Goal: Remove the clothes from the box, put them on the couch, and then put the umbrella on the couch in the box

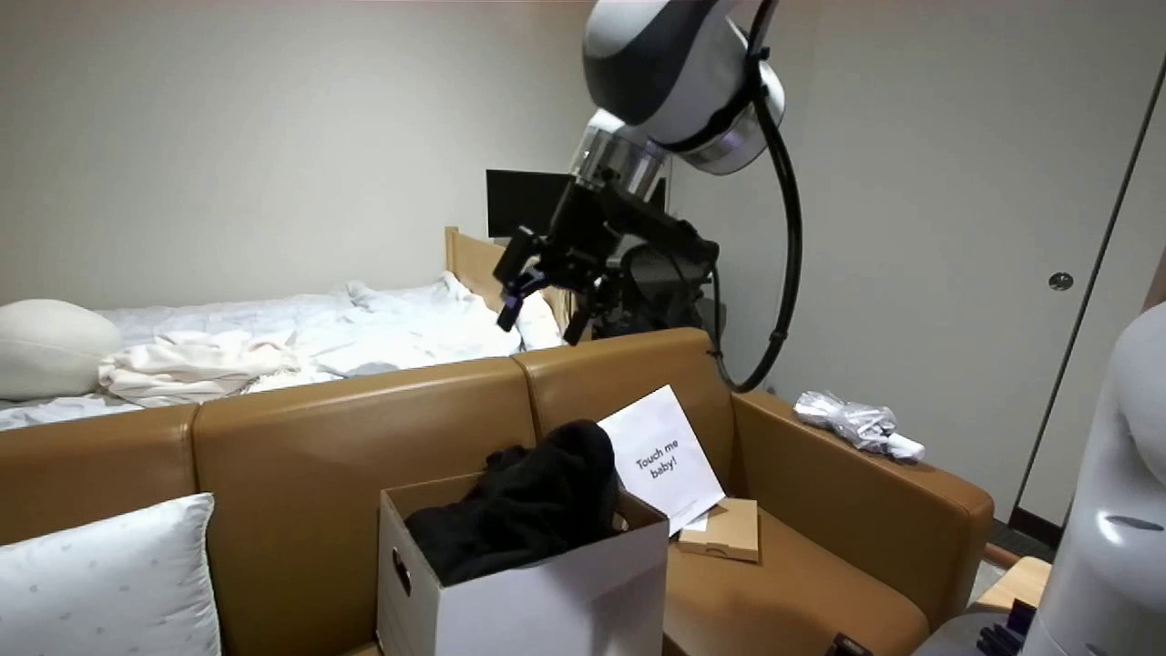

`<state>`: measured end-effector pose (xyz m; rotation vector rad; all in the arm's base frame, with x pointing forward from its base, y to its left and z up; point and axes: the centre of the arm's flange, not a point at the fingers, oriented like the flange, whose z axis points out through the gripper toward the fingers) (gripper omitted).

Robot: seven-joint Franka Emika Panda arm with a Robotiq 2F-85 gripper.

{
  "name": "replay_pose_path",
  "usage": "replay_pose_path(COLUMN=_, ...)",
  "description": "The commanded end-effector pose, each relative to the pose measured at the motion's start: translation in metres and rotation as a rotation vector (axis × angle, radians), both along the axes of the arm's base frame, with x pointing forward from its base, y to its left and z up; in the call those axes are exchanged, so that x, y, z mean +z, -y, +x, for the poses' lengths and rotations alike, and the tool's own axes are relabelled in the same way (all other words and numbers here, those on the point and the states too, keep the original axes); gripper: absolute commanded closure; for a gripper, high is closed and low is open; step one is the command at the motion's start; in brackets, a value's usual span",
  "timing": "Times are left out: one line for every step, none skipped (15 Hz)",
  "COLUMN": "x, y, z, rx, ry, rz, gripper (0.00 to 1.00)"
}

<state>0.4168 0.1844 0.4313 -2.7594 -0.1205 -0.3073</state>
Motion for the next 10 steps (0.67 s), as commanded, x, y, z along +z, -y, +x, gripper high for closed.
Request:
replay_pose_path(x=-0.075, y=-0.065, z=-0.028, rx=0.115, ry=-0.001, rz=-0.133, gripper=0.00)
replay_pose_path(x=-0.102, y=-0.072, z=-0.041, rx=0.162, ry=0.020, rz=-0.186, gripper=0.00)
replay_pose_path(x=-0.129, y=-0.072, z=-0.049, rx=0.199, ry=0.033, rz=-0.235, gripper=0.00)
replay_pose_path(x=-0.155, y=-0.070, z=-0.056, rx=0.235, ry=0.051, rz=-0.285, gripper=0.00)
replay_pose_path(x=-0.176, y=-0.065, z=-0.059, rx=0.272, ry=0.085, rz=-0.326, gripper=0.00)
replay_pose_path(x=-0.192, y=-0.056, z=-0.059, rx=0.291, ry=0.129, rz=-0.366, gripper=0.00)
replay_pose_path(x=-0.204, y=-0.048, z=-0.056, rx=0.311, ry=0.169, rz=-0.395, gripper=0.00)
replay_pose_path(x=-0.209, y=-0.035, z=-0.047, rx=0.309, ry=0.205, rz=-0.414, gripper=0.00)
replay_pose_path(x=-0.207, y=-0.022, z=-0.038, rx=0.296, ry=0.237, rz=-0.425, gripper=0.00)
replay_pose_path(x=-0.196, y=-0.007, z=-0.024, rx=0.266, ry=0.266, rz=-0.427, gripper=0.00)
